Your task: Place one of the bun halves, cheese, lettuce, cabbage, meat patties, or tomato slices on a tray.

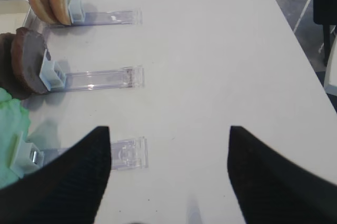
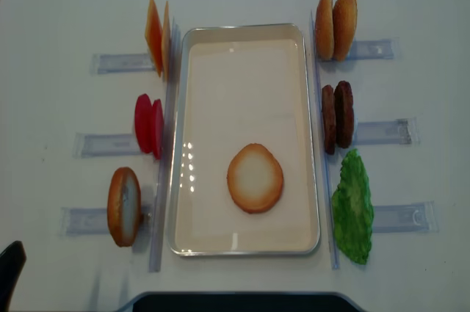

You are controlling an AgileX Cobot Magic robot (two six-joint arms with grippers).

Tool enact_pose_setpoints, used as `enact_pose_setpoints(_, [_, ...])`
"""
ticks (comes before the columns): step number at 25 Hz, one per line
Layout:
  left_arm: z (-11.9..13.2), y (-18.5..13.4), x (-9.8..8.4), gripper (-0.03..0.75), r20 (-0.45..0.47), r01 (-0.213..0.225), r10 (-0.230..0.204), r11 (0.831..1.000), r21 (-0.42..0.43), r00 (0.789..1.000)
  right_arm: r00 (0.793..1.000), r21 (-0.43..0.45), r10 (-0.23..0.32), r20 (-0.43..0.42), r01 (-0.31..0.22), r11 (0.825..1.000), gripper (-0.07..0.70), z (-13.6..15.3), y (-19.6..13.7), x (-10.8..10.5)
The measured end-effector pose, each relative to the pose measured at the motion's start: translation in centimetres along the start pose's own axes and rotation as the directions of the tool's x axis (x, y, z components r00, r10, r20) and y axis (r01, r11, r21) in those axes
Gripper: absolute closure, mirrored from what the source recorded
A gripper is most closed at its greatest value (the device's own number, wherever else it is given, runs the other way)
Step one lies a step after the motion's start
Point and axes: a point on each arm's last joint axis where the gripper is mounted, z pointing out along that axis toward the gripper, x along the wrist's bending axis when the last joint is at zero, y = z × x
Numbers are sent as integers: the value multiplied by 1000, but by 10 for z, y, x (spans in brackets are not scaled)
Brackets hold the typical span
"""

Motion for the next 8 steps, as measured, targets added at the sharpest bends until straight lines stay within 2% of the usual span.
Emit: enact_pose_setpoints(8, [0, 0, 0, 323, 0, 0, 0, 1000, 0, 1000, 1000, 0, 0, 0, 0, 1000, 151, 0, 0, 0])
